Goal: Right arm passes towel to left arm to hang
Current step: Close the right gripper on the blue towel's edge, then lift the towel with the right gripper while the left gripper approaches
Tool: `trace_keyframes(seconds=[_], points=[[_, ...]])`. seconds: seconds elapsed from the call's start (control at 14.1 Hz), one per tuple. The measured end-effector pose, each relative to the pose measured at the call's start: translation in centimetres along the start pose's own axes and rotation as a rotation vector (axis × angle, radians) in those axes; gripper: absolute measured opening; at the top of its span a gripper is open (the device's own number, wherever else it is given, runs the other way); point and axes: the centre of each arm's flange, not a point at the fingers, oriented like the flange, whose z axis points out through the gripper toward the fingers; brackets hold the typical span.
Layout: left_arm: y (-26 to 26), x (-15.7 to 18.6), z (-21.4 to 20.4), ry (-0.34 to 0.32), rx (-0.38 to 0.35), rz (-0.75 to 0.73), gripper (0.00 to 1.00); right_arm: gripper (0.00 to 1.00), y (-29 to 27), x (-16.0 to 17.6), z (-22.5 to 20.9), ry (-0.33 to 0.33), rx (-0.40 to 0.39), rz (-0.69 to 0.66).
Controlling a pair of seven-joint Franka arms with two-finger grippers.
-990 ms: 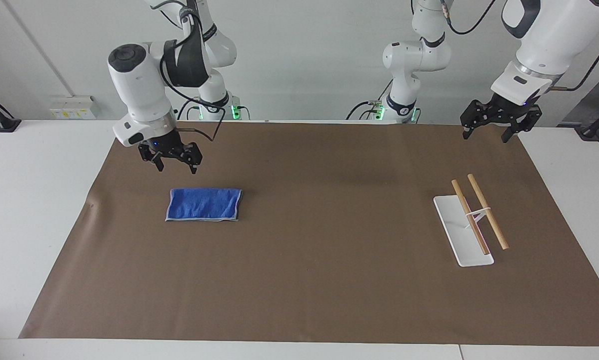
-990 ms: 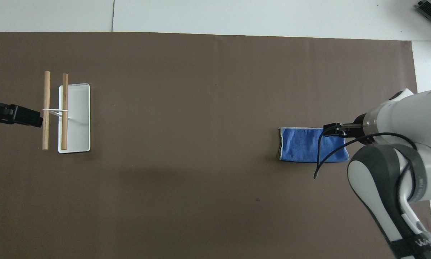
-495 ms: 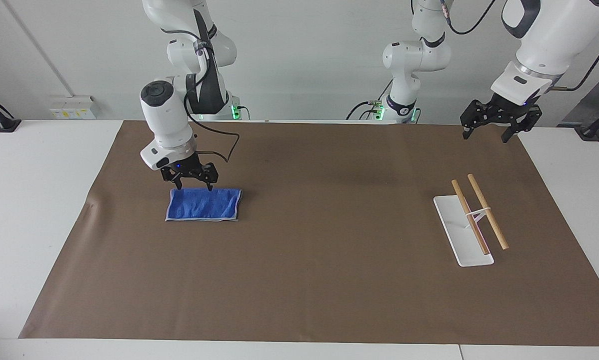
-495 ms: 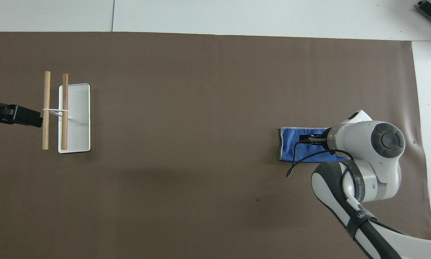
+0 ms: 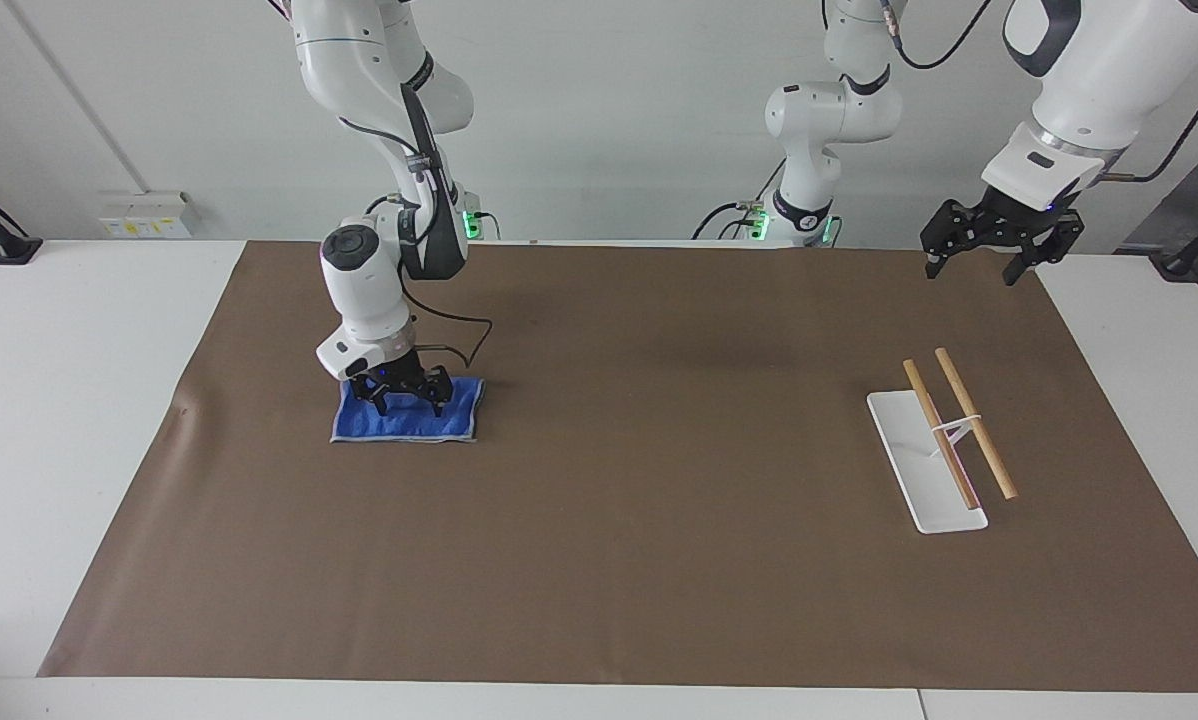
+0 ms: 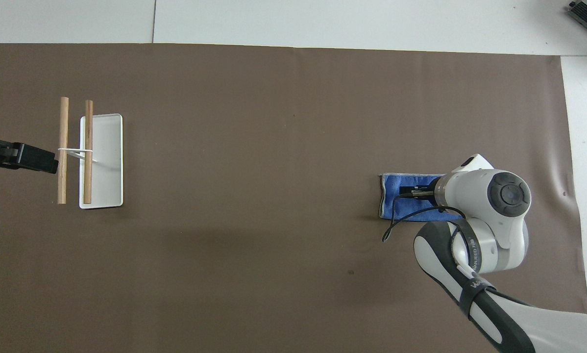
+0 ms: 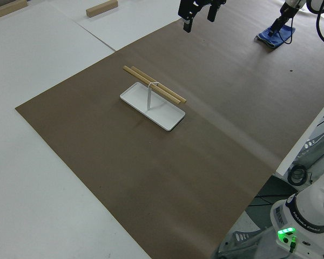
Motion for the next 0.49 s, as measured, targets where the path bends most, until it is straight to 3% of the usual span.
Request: trace_keyframes(seconds=[0.14, 0.21, 0.49], points=[[0.00, 0.00, -0.01, 0.000, 0.000, 0.000, 1.00, 0.99, 0.08, -0.14, 0.14, -0.004, -0.001, -0.033], [0.00, 0.00, -0.01, 0.000, 0.000, 0.000, 1.00, 0.90, 0.18, -0.25, 0.24, -0.006, -0.001, -0.042], [0.00, -0.01, -0.03, 0.001, 0.000, 0.000, 1.00, 0.41, 0.32, -0.14, -0.34, 0.007, -0.001, -0.044]])
